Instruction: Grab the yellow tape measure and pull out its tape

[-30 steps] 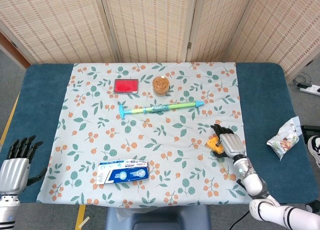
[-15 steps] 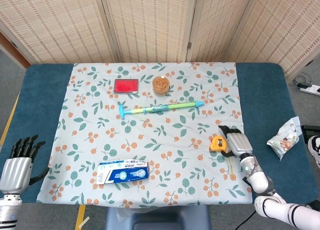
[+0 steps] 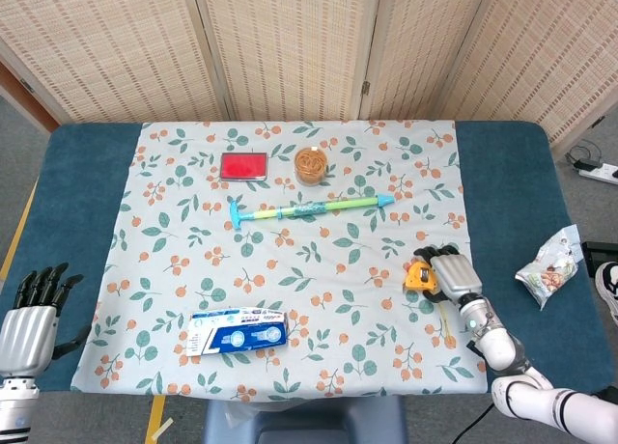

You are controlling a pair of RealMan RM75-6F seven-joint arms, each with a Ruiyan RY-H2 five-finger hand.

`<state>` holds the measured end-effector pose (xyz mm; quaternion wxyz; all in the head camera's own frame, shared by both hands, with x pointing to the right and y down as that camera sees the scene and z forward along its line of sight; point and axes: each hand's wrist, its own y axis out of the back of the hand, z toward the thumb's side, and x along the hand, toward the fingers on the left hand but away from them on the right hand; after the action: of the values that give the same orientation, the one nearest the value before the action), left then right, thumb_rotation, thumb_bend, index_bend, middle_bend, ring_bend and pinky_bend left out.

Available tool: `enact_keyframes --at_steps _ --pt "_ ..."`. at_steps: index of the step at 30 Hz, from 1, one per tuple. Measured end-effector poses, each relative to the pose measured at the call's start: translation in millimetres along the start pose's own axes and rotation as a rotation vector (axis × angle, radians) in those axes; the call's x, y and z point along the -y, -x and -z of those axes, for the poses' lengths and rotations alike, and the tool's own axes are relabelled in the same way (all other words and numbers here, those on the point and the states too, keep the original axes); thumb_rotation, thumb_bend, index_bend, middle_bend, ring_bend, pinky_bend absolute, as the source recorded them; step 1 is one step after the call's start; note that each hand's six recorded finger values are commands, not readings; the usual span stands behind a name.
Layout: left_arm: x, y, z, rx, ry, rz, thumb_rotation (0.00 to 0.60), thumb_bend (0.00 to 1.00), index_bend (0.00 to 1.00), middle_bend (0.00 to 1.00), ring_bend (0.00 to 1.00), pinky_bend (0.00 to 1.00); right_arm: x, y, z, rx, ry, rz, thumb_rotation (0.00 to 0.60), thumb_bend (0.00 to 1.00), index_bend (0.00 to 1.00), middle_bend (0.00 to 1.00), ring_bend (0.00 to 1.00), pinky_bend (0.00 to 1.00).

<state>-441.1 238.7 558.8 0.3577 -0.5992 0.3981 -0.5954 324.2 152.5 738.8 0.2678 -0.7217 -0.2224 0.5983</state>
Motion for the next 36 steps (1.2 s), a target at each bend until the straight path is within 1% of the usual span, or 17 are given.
enact_keyframes --at_steps 5,6,12,15,19,22,24,28,32,36 --pt "0 0 0 0.001 -0.001 0.001 0.600 0.29 0.22 0.11 0.09 0.00 1 2 0 0.003 0.008 0.007 0.600 0.31 0.37 0.31 0.28 0.16" --pt "0 0 -1 0.002 0.000 0.001 0.600 0.29 0.22 0.11 0.09 0.00 0 2 0 0.003 0.008 0.011 0.600 0.32 0.40 0.33 0.30 0.17" --pt "3 -4 -2 0.006 0.018 0.008 0.600 0.29 0.22 0.11 0.09 0.00 -6 2 -2 0.000 0.032 0.059 0.600 0.45 0.59 0.48 0.41 0.22" --pt "2 -11 -7 0.022 0.037 0.006 0.600 0.29 0.22 0.11 0.09 0.00 -10 1 -5 -0.009 0.075 0.082 0.600 0.49 0.64 0.51 0.45 0.24" --pt "-2 -25 -20 0.063 0.070 -0.012 0.600 0.29 0.23 0.11 0.09 0.00 -17 0 -14 -0.037 0.158 0.105 0.600 0.53 0.67 0.54 0.48 0.27" --pt "-5 -36 -35 0.112 0.099 -0.021 0.600 0.29 0.23 0.11 0.09 0.00 -24 -1 -25 -0.069 0.234 0.113 0.600 0.54 0.68 0.55 0.49 0.27" --pt "-6 -45 -46 0.150 0.119 -0.015 0.600 0.29 0.23 0.11 0.09 0.00 -30 0 -37 -0.100 0.295 0.113 0.600 0.55 0.68 0.55 0.49 0.27" --pt "-9 -65 -70 0.224 0.150 0.001 0.600 0.29 0.23 0.11 0.10 0.00 -44 6 -67 -0.170 0.389 0.115 0.600 0.55 0.68 0.55 0.49 0.27" --pt "-14 -87 -101 0.297 0.210 -0.005 0.600 0.29 0.23 0.12 0.11 0.00 -55 15 -99 -0.238 0.486 0.111 0.600 0.55 0.68 0.55 0.49 0.27" --pt "-17 -105 -131 0.348 0.274 -0.001 0.600 0.29 0.23 0.12 0.11 0.00 -59 23 -132 -0.300 0.536 0.104 0.600 0.55 0.68 0.55 0.49 0.27"
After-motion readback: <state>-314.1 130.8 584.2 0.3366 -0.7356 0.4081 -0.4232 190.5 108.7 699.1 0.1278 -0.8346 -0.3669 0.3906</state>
